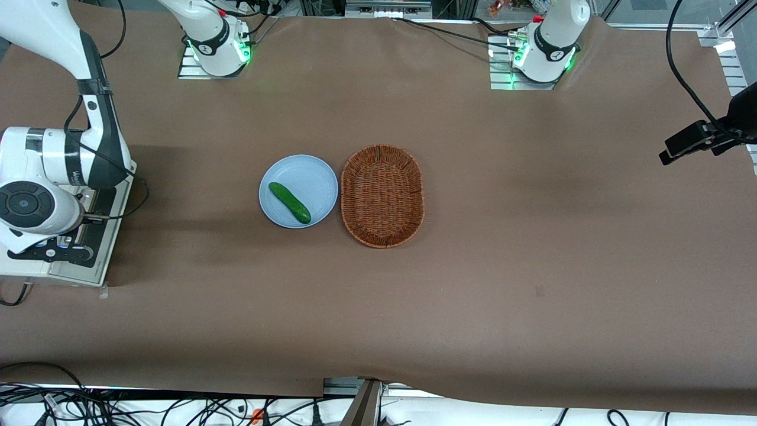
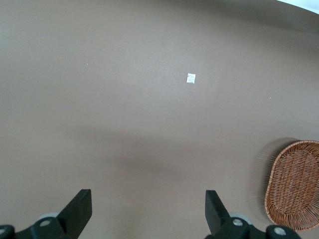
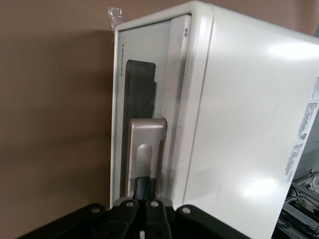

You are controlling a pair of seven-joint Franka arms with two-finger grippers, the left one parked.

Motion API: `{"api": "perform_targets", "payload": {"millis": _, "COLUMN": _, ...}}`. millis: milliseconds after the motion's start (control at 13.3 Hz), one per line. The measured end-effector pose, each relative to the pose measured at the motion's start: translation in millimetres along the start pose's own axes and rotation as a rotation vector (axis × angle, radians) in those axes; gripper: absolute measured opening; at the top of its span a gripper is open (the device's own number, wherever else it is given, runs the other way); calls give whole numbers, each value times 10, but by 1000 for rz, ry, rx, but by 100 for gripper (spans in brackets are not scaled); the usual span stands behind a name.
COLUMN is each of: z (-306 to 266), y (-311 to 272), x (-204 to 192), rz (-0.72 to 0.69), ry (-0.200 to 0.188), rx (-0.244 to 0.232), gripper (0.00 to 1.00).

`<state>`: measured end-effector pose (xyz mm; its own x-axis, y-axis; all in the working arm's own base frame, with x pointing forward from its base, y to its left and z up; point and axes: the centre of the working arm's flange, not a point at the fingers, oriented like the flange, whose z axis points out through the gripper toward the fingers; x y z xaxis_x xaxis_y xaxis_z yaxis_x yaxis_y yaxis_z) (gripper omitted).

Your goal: Open oven door with right arm only

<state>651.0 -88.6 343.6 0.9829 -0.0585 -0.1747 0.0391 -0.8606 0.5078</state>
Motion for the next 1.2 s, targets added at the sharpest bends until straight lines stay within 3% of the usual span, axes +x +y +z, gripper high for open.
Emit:
{"api": "perform_targets", "payload": {"millis": 450, "z": -100, "y": -351, "x": 18, "rz": -12, "ry": 5, "rx": 19, "gripper": 1}}
{"api": "perform_targets", "payload": {"millis": 1200, "z": -85, "y": -1036, "x": 130, "rz": -84, "ry": 48, "rx": 59, "gripper": 1}}
